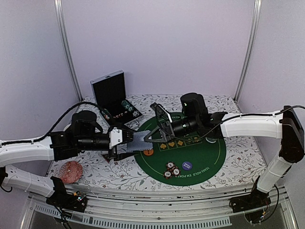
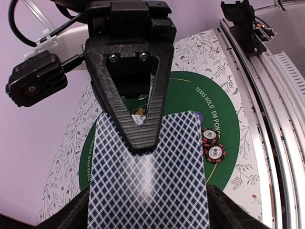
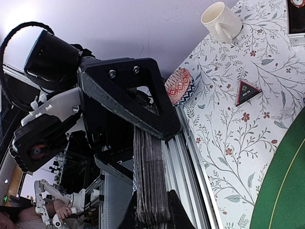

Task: Distribute texas hold em gaming equipment
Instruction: Pass from the right arm to the left

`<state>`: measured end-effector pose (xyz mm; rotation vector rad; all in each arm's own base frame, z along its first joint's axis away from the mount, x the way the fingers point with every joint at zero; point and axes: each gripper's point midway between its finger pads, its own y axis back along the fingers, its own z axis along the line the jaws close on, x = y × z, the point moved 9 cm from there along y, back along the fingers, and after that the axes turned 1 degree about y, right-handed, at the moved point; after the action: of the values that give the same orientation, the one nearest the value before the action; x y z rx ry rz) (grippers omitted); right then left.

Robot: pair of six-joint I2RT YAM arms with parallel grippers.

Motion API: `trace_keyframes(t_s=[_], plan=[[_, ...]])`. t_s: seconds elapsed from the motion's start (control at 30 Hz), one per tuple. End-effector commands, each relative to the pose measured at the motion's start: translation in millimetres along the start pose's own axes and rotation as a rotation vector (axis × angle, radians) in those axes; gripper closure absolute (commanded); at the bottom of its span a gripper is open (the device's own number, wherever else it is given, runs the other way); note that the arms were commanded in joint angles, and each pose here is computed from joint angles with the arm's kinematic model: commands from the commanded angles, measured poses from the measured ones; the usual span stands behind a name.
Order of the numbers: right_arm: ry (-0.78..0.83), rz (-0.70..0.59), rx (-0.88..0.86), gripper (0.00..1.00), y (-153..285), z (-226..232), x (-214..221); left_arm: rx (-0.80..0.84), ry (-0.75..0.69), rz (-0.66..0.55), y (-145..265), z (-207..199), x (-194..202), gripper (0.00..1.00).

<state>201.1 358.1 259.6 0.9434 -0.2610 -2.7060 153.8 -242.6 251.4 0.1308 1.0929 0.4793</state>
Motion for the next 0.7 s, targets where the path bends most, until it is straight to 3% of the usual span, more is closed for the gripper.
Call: trace_keyframes(t_s=[0.0, 0.23, 0.5, 0.67], plan=[[0.033, -0.026, -0.011, 0.98, 0.5, 8.6, -5.0, 0.019, -0.005, -0.011, -4.8, -4.2, -1.9, 0.24], [0.031, -0.031, -0.009, 0.98, -1.0, 8.1, -5.0, 0.004, -0.010, 0.014, -9.0, -3.1, 0.7, 0.21], [0.027, -0.030, 0.000, 0.98, -1.4, 5.6, -1.8, 0.017, -0.013, 0.011, -9.6, -4.3, 0.5, 0.44], [0.021, -0.029, 0.006, 0.98, -1.5, 3.4, -0.6, 0.022, -0.016, 0.007, -9.2, -5.0, 0.2, 0.49]])
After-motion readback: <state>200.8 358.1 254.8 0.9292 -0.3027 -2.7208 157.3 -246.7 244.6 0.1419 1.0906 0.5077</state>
